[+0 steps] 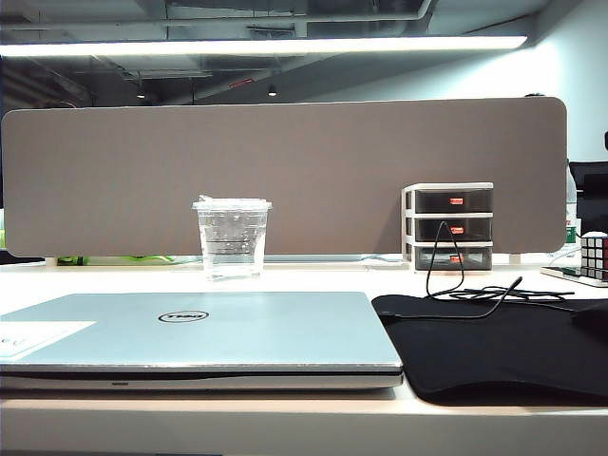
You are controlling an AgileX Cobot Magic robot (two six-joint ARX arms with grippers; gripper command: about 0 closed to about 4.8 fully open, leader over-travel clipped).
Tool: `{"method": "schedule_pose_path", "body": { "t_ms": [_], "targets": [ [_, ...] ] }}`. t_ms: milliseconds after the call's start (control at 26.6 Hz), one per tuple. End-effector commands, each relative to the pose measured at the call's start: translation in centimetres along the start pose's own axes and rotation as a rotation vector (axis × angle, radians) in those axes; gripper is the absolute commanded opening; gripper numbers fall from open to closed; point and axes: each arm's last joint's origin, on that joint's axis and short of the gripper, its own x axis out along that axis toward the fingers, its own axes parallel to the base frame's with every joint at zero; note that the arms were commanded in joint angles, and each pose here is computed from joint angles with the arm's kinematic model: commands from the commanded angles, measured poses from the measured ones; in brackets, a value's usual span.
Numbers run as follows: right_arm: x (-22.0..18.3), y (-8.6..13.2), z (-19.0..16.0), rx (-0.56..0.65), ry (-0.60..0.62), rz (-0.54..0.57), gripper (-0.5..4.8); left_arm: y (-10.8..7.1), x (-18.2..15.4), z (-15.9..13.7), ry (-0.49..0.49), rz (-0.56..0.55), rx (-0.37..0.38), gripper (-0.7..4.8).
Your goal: Pick up the coffee cup and place it over the laptop.
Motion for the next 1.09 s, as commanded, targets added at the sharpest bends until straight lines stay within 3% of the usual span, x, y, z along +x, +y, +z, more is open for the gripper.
{"method": "schedule_pose_path", "body": {
  "t_ms": [38, 226, 301, 414, 489, 602, 753, 1016, 1092],
  "targets": [
    [0.0, 0.0, -0.1, -0.005, -0.008, 0.003, -0.06, 0.0, 0.0, 0.1, -0.008, -0.008, -0.046, 0.04],
    [0.0, 0.0, -0.1, -0.005, -0.008, 0.003, -0.06, -0.2, 0.0, 0.4, -0.025, -0.035, -0.048, 0.06],
    [0.0, 0.0, -0.1, -0.005, -0.008, 0.003, -0.06, -0.1, 0.0, 0.4, -0.035, -0.022, -0.054, 0.71],
    [0.0, 0.0, -0.1, -0.005, -0.008, 0.004, -0.06, 0.0, 0.0, 0.6, -0.059, 0.019, -0.130, 2.22],
    [0.0, 0.0, -0.1, -0.005, -0.009, 0.003, -0.06, -0.1, -0.1, 0.9, -0.090, 0.018, -0.150, 2.88],
    [0.0, 0.0, -0.1, -0.005, -0.008, 0.004, -0.06, -0.4, -0.2, 1.9, -0.154, -0.012, -0.132, 2.96],
    [0.0, 0.0, -0.1, -0.005, -0.009, 0.004, -0.06, -1.0, -0.5, 3.6, -0.194, -0.009, -0.039, 3.03],
    [0.0, 0.0, -0.1, -0.005, -0.009, 0.019, -0.06, -0.8, 0.1, 4.8, -0.150, 0.008, 0.015, 3.10],
    [0.0, 0.1, -0.1, -0.004, -0.008, 0.028, -0.06, -0.5, 0.6, 5.3, -0.142, 0.011, 0.043, 3.49]
  ]
}}
